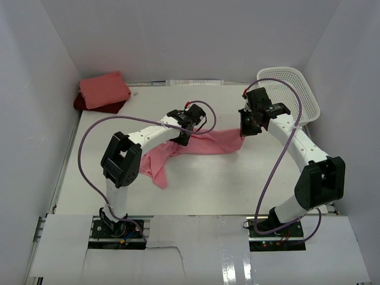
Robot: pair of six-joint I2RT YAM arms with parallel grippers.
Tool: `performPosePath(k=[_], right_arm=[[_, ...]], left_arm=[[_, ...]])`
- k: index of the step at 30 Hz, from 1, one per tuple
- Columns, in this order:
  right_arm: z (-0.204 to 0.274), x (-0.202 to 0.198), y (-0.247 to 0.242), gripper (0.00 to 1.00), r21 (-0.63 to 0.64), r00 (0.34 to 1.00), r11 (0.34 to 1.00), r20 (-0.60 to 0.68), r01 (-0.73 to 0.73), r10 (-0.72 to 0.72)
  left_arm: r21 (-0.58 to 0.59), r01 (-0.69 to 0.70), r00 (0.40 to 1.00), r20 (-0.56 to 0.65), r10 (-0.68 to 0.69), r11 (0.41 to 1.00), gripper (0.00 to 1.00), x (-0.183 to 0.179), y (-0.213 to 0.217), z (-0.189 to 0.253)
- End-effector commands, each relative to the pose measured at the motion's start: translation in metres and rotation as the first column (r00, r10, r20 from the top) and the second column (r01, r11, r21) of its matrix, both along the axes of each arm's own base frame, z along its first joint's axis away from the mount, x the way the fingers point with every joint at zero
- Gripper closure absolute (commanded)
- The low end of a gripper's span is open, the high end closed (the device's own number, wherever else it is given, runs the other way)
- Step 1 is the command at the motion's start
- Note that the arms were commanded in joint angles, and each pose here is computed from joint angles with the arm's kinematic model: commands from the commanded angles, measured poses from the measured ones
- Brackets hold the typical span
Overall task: Fold and stack the t-shirts
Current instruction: Flatten out the tshirt
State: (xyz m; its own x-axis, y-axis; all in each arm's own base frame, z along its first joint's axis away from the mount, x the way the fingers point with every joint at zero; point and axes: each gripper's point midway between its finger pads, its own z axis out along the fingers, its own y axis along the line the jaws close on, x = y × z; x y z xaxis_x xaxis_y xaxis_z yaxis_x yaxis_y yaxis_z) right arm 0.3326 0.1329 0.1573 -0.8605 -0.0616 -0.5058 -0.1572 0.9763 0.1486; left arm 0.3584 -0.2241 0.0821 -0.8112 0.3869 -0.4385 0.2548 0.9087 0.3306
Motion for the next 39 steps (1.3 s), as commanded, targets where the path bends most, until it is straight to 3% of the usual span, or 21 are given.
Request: performPosePath(k=[1, 2, 3, 4, 7, 9, 10, 12, 13, 17, 26, 34, 39], right_arm=[[0.009, 0.004, 0.002, 0.92, 0.012, 0.999, 1.0, 0.047, -0.012, 0.012], [0.009, 0.004, 0.002, 0.92, 0.012, 0.999, 1.0, 0.047, -0.012, 0.012], [0.009, 0.004, 0.002, 0.92, 0.011, 0.999, 1.0, 0.048, -0.011, 0.011], [0.01, 0.003, 0.001, 0.92, 0.01, 0.999, 1.0, 0.051, -0.011, 0.01], [0.01, 0.0, 0.001, 0.92, 0.015, 0.999, 1.0, 0.051, -0.01, 0.009], [0.01, -0.002, 0.001, 0.92, 0.016, 0.999, 1.0, 0.05, -0.012, 0.011], [0.012, -0.003, 0.0, 0.92, 0.016, 0.998, 1.0, 0.055, -0.011, 0.011], [0.012, -0.005, -0.002, 0.92, 0.011, 0.998, 1.0, 0.057, -0.002, 0.002], [0.012, -0.006, -0.002, 0.92, 0.014, 0.998, 1.0, 0.059, -0.003, 0.003], [0.007, -0.009, -0.004, 0.92, 0.013, 0.999, 1.0, 0.051, 0.006, -0.007], [-0.002, -0.014, -0.006, 0.92, 0.001, 0.999, 1.0, 0.034, 0.014, -0.014], [-0.002, -0.016, -0.006, 0.92, 0.013, 0.998, 1.0, 0.054, 0.021, -0.021], [-0.004, -0.019, -0.008, 0.92, 0.01, 0.998, 1.0, 0.053, 0.022, -0.023]], left_arm=[[-0.119, 0.013, 0.999, 0.032, -0.009, 0.993, 0.56, -0.009, -0.009, 0.045], [-0.13, 0.014, 1.0, 0.029, -0.01, 0.991, 0.67, -0.01, -0.009, 0.046], [-0.148, 0.008, 0.999, 0.032, -0.003, 0.989, 0.94, -0.01, -0.006, 0.051], [-0.164, 0.007, 1.0, 0.023, -0.004, 0.986, 1.0, -0.012, -0.006, 0.052], [-0.153, -0.009, 1.0, 0.006, 0.01, 0.988, 1.0, -0.01, 0.006, 0.039], [-0.119, -0.022, 1.0, -0.018, 0.02, 0.993, 0.87, -0.013, 0.015, 0.026], [-0.119, -0.021, 1.0, -0.026, 0.018, 0.993, 0.69, -0.014, 0.015, 0.021], [-0.132, -0.01, 1.0, -0.028, 0.006, 0.991, 0.58, -0.015, 0.013, 0.013], [-0.147, -0.009, 1.0, -0.021, 0.006, 0.989, 0.43, -0.015, 0.012, 0.015], [-0.192, 0.011, 0.999, -0.027, -0.016, 0.981, 0.3, -0.016, 0.002, 0.017], [-0.229, 0.034, 0.998, -0.037, -0.044, 0.973, 0.29, -0.017, -0.007, 0.015], [-0.107, -0.006, 0.998, -0.058, 0.0, 0.994, 0.31, -0.011, 0.007, -0.004], [-0.107, -0.012, 0.999, -0.039, 0.008, 0.994, 0.41, -0.003, 0.004, 0.001]])
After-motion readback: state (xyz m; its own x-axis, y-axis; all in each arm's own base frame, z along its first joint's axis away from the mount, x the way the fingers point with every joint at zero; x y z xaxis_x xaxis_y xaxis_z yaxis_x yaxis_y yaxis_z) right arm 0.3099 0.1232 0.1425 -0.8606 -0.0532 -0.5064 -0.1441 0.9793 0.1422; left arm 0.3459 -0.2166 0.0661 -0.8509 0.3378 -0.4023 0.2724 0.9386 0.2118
